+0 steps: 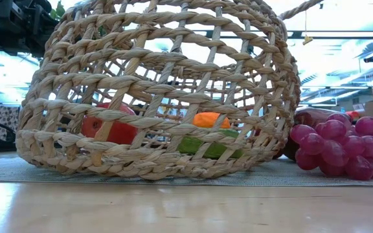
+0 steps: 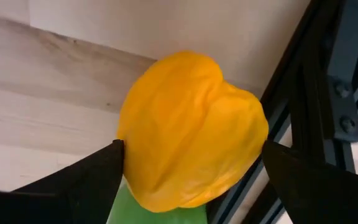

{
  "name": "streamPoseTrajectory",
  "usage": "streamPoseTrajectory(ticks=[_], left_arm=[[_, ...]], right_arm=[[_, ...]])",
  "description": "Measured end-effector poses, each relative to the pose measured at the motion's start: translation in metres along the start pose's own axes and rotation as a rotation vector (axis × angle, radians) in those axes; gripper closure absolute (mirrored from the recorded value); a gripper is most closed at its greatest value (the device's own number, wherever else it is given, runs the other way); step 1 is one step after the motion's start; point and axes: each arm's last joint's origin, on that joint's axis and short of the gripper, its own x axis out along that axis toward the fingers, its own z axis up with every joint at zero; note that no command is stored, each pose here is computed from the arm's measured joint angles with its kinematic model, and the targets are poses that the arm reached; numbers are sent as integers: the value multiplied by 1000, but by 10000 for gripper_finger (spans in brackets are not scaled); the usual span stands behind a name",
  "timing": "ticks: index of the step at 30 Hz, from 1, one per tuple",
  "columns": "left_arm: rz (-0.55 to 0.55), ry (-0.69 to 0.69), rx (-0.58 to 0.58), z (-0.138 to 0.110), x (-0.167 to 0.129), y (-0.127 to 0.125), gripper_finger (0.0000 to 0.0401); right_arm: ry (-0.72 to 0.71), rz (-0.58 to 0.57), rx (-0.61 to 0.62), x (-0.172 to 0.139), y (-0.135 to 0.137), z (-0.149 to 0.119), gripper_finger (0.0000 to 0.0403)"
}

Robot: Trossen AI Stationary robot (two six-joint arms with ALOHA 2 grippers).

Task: Build produce basket
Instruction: Put the bell pepper into the basket

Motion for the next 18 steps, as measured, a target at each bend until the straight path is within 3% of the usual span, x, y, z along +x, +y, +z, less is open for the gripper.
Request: streamPoseTrajectory(ticks=[18], left_arm=[[0,0,0,0,0,0,249]], right_arm=[[-15,11,-32,11,-2,7,54]])
